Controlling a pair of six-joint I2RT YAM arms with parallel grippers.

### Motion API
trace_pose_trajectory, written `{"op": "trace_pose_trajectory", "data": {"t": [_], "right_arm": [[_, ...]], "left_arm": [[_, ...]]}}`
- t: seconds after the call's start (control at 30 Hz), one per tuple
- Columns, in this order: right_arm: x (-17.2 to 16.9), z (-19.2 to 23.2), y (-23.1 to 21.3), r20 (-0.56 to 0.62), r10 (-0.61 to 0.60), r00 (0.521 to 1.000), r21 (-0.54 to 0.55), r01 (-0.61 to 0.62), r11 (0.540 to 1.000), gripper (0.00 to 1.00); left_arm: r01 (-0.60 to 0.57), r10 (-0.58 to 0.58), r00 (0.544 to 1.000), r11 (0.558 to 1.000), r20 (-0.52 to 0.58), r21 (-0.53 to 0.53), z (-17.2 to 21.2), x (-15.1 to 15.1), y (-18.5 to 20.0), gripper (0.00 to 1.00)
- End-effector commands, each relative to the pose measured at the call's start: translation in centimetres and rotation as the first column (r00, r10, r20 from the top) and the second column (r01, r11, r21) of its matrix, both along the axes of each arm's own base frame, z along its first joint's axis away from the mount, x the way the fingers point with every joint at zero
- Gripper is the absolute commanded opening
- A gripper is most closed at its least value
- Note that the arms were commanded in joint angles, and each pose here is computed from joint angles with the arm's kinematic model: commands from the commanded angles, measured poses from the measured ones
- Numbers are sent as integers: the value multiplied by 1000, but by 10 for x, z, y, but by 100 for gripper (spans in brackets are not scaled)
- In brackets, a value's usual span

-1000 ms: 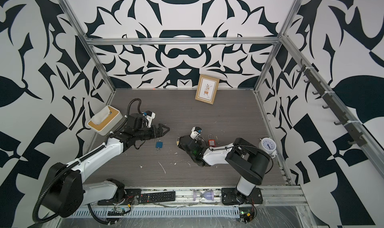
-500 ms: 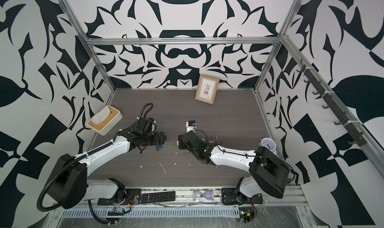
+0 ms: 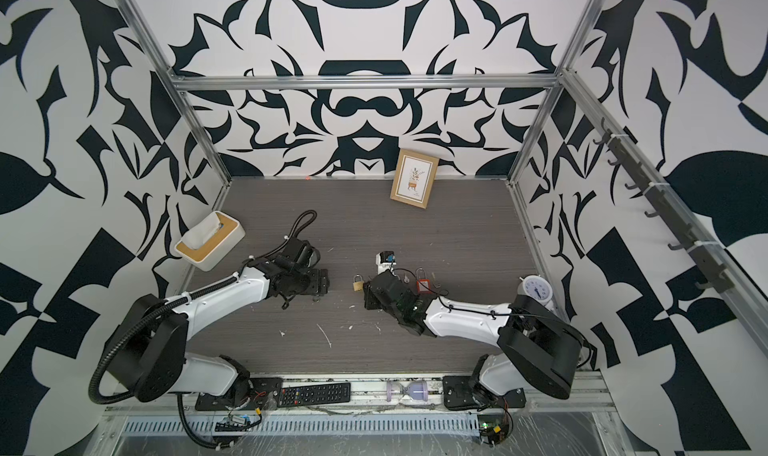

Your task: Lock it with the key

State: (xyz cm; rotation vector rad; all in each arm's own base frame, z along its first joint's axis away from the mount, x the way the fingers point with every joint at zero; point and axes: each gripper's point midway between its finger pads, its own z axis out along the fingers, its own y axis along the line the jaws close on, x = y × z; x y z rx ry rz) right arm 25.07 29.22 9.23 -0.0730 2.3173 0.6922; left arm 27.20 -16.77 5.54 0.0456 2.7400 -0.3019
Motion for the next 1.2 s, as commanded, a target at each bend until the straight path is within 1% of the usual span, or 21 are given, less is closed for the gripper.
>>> {"op": "trace_pose_trajectory", "data": {"t": [0.0, 0.33, 0.5, 0.6, 0.67, 0.7, 0.77, 0.83, 0.9, 1.0, 1.17], "right_arm": [[-1, 12, 6, 29, 15, 999, 48, -16, 999, 36], [0, 6, 9, 16, 8, 1000, 66, -9, 998, 36], [1, 9, 8, 20, -3, 1000, 78, 2, 997, 36], [1, 10, 7, 18, -5, 1000, 73, 3, 997, 36], [1, 10, 6, 17, -8, 1000, 68, 7, 998, 36], [1, 10, 5, 18, -10, 1000, 68, 9, 998, 36], [1, 9, 5, 17, -10, 1000, 67, 9, 998, 36], [1, 9, 4, 16, -14, 1000, 65, 13, 998, 36], [1, 8, 4, 17, -14, 1000, 65, 13, 998, 36], [1, 7, 4, 12, -13, 1000, 63, 12, 998, 36], [1, 6, 2, 13, -19, 1000, 60, 18, 998, 36]], "left_arm": [[5, -4, 1000, 1000, -3, 17, 2, -3, 2, 92], [14, -14, 1000, 1000, 15, 7, 7, -3, 2, 91], [21, -21, 1000, 1000, -8, 23, -1, -2, -1, 89], [29, -27, 999, 999, -28, 46, -7, -2, -3, 86], [37, -35, 999, 997, -27, 68, -9, -1, -6, 80], [42, -40, 999, 996, -33, 76, -11, -2, -7, 80], [54, -51, 998, 995, -42, 81, -14, -2, -11, 74], [61, -56, 997, 994, -57, 92, -19, -3, -12, 70], [65, -58, 996, 993, -70, 100, -23, -3, -12, 63], [75, -66, 994, 992, -87, 104, -28, -4, -14, 60], [72, -56, 993, 987, -107, 145, -37, -4, -9, 59]]}}
